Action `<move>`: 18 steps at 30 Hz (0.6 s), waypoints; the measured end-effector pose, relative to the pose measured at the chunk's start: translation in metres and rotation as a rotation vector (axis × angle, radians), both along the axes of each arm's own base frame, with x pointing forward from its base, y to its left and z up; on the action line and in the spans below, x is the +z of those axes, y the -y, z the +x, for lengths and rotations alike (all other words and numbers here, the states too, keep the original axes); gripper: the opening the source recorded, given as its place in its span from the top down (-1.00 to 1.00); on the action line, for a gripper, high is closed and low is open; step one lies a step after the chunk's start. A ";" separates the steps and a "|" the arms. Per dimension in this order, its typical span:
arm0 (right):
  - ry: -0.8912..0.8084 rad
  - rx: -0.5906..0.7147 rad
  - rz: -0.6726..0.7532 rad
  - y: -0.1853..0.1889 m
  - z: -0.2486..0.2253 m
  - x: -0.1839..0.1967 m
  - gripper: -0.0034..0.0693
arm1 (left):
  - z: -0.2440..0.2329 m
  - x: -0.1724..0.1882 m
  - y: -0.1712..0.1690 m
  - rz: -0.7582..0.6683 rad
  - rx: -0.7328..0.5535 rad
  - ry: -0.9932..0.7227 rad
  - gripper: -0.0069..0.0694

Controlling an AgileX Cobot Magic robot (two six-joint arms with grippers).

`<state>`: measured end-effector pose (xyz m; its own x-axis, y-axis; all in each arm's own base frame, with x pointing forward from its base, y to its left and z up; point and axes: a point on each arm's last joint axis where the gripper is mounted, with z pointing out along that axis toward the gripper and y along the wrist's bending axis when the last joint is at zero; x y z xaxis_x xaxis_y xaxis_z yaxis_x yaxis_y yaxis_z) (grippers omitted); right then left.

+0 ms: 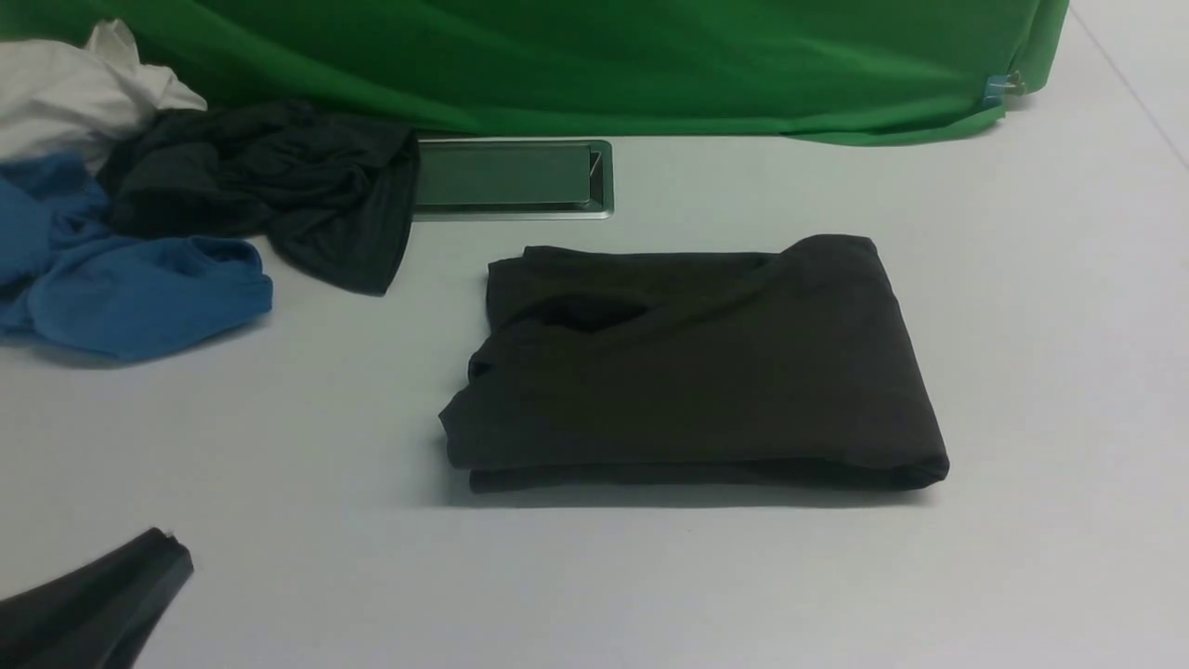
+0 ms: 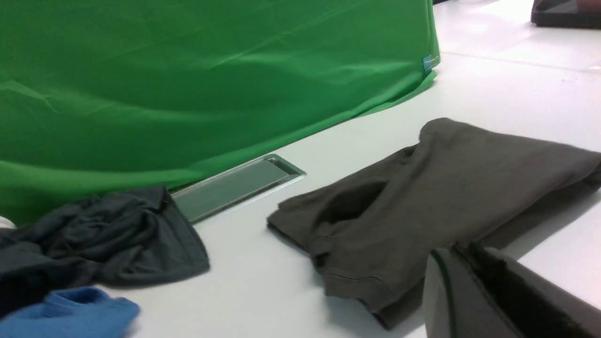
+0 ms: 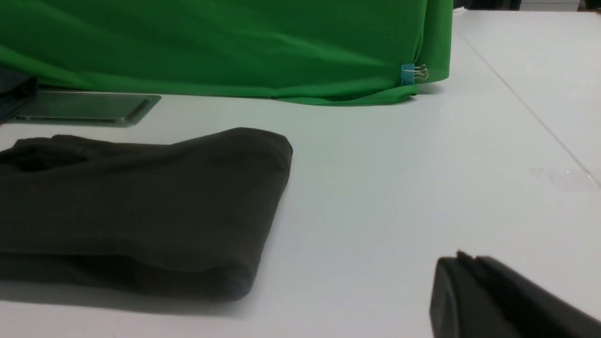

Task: Fold a long-sleeved shirt on a white desktop.

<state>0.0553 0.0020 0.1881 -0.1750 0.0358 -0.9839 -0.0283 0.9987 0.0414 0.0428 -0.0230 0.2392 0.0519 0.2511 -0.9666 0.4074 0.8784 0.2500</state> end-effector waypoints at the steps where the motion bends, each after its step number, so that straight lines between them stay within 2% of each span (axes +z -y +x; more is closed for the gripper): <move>1: 0.000 0.000 0.000 0.000 0.000 0.000 0.75 | 0.001 0.000 -0.002 -0.001 0.026 0.018 0.77; 5: 0.000 0.000 0.000 0.000 0.000 0.000 0.72 | 0.006 -0.004 -0.010 -0.047 0.174 0.077 0.77; 6: 0.000 0.000 0.000 0.000 0.000 0.000 0.71 | 0.009 -0.009 -0.014 -0.068 0.264 0.082 0.77; 9: 0.001 0.000 0.000 0.000 0.000 0.000 0.70 | 0.013 -0.031 -0.020 -0.078 0.375 0.032 0.77; 14: 0.003 0.000 0.000 0.000 0.000 0.000 0.67 | 0.012 -0.051 -0.019 -0.058 0.383 -0.136 0.77; 18: 0.005 0.000 0.001 0.000 0.000 0.000 0.65 | 0.012 -0.053 -0.018 -0.062 0.379 -0.158 0.77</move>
